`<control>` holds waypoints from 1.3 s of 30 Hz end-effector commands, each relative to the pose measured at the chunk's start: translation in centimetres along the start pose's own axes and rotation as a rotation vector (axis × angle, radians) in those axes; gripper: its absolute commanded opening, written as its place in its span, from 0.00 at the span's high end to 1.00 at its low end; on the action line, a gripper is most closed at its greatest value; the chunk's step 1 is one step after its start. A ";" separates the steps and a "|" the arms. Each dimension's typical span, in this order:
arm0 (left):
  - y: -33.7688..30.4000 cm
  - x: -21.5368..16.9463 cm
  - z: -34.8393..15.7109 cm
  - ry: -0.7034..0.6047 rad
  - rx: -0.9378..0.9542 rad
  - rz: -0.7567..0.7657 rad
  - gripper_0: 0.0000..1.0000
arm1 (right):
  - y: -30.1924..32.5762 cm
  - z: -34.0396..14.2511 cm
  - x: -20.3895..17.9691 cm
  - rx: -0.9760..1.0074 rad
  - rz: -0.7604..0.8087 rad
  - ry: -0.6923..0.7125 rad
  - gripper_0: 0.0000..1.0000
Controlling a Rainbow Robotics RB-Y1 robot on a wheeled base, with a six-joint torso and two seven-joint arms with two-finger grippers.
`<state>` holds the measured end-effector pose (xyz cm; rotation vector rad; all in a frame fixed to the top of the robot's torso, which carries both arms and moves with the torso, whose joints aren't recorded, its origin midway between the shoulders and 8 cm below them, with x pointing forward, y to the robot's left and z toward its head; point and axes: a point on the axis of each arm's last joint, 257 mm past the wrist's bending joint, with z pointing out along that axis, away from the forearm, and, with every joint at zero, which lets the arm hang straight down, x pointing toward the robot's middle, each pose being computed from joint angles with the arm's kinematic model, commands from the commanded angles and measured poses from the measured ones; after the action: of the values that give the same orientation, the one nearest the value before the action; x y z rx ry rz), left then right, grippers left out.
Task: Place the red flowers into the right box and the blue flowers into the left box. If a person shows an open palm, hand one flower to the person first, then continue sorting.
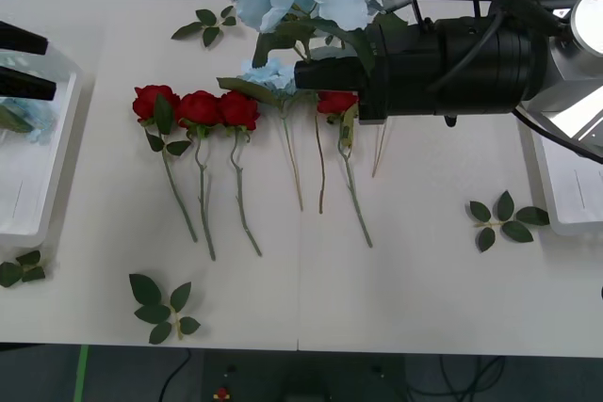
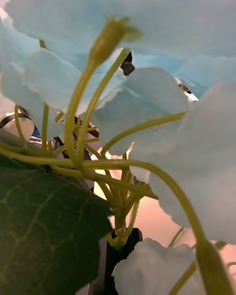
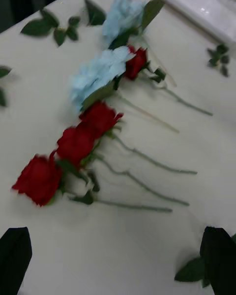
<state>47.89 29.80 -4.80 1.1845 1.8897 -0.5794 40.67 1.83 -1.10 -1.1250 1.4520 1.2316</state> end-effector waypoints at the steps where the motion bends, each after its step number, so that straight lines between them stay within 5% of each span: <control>1: -4.9 -6.9 4.1 -0.167 0.135 0.136 0.00 | 1.2 2.1 -2.0 -0.038 -0.060 -0.022 1.00; 15: -14.4 -11.9 15.5 -0.315 0.409 0.116 0.00 | 1.3 2.7 -2.1 -0.045 -0.060 -0.031 1.00; 39: -22.3 -12.6 21.0 -0.357 0.667 -0.016 0.00 | 1.1 2.7 -2.2 -0.042 -0.063 -0.034 1.00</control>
<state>39.97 0.71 -8.29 1.3408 1.4619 -1.3546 40.95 3.12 -1.33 -1.1159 1.4491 1.2424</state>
